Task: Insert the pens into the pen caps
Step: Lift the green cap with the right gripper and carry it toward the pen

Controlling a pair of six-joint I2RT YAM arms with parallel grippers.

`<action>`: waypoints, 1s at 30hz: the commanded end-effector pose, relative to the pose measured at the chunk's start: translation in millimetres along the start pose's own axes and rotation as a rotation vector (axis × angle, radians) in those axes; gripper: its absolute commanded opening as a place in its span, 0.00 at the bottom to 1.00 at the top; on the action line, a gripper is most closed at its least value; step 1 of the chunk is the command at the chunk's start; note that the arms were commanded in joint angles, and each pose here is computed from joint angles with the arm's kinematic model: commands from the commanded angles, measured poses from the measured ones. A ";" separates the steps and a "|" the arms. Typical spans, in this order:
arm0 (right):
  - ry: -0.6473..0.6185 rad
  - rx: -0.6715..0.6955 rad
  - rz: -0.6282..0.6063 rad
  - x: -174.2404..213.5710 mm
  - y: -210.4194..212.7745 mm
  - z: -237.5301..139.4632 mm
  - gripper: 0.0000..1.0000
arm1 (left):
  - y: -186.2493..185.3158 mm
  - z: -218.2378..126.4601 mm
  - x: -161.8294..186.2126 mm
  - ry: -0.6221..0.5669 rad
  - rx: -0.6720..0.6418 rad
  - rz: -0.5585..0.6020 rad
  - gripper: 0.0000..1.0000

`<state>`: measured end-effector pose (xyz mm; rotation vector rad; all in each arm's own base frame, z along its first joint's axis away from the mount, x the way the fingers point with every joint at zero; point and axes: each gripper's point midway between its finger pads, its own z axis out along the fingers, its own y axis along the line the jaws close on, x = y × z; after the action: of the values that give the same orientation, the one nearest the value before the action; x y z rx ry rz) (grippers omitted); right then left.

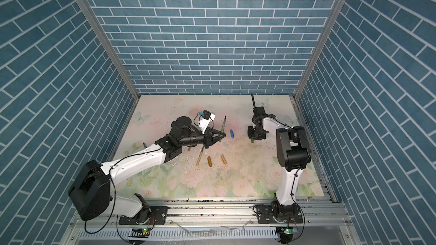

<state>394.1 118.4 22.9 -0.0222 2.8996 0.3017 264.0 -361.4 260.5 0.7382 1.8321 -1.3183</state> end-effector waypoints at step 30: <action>-0.754 -0.346 -0.018 -22.7 116.0 -202.4 0.09 | 21.6 -18.6 -16.7 -0.090 -0.212 0.126 0.00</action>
<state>358.6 189.6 196.6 -0.1152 2.2663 0.5487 283.7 -341.1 265.0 0.6636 1.8170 -1.0936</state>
